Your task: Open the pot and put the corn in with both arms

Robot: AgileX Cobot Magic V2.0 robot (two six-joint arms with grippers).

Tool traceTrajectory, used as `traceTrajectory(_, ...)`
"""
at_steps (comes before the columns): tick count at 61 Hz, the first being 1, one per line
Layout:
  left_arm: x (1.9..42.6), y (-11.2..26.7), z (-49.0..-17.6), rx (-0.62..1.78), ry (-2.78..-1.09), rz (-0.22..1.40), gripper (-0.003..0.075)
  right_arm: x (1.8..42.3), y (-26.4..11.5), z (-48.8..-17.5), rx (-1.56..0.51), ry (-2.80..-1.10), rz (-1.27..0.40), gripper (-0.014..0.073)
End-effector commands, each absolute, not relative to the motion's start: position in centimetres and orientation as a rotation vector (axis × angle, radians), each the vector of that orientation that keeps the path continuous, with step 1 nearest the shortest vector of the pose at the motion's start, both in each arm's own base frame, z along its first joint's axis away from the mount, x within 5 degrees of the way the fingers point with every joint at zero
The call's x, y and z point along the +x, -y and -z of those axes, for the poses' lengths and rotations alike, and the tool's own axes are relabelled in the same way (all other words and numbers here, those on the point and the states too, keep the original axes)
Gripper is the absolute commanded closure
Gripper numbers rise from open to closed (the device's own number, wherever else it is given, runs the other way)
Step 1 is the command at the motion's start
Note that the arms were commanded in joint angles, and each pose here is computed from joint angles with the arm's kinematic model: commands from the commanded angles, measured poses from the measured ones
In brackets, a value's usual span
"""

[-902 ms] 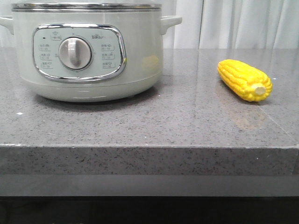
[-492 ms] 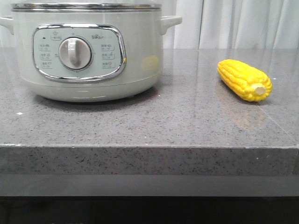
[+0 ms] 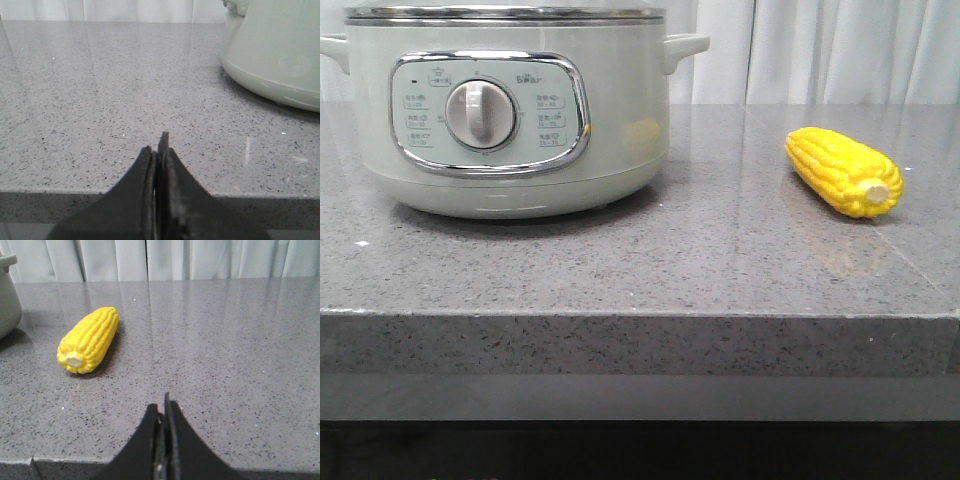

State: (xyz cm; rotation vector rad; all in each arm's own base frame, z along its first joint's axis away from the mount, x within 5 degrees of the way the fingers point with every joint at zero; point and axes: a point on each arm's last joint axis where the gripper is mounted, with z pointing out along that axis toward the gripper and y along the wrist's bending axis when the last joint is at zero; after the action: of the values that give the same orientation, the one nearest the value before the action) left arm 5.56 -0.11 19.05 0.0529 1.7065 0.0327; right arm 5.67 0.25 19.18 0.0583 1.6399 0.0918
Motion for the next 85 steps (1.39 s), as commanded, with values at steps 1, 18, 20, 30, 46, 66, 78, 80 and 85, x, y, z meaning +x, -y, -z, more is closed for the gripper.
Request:
traceTrajectory(1, 5.4, 0.1, -20.0, 0.034, -1.598, -0.029, 0.0739, 5.5, -0.1, -20.0, 0.064, -1.54, -0.067, 0.0663)
traceTrajectory(18, 5.4, 0.1, -20.1, 0.034, -1.591, -0.03, 0.0739, 5.5, -0.1, -20.0, 0.064, -1.54, -0.067, 0.0663)
traceTrajectory(20, 5.4, 0.0, -20.1, 0.033, -1.588, -0.03, 0.0739, 5.5, -0.1, -20.1, 0.064, -1.538, -0.067, 0.0663)
traceTrajectory(30, 5.4, 0.0, -20.6, 0.028, -1.541, -0.032, 0.0739, 5.5, 0.0, -20.4, 0.068, -1.508, -0.062, 0.0663)
traceTrajectory(46, 4.3, 0.1, -28.2, 0.009, -1.429, 0.009, 0.0739, 4.5, -0.3, -25.9, -0.002, -1.478, -0.034, 0.0663)
traceTrajectory(66, 9.4, 0.2, -36.6, 0.021, -1.595, 0.02, 0.0739, 7.8, -0.5, -34.3, -0.038, -1.61, -0.042, 0.0662)
traceTrajectory(78, 10.5, 0.2, -36.9, 0.018, -1.616, 0.022, 0.072, 9.5, -0.4, -35.3, -0.035, -1.641, -0.042, 0.0662)
traceTrajectory(80, 10.5, 0.2, -36.9, 0.018, -1.616, 0.022, 0.0699, 9.5, -0.4, -35.2, -0.035, -1.644, -0.043, 0.0662)
traceTrajectory(85, 10.5, 0.2, -36.9, 0.018, -1.616, 0.022, 0.0594, 9.5, -0.5, -35.2, -0.037, -1.649, -0.044, 0.0662)
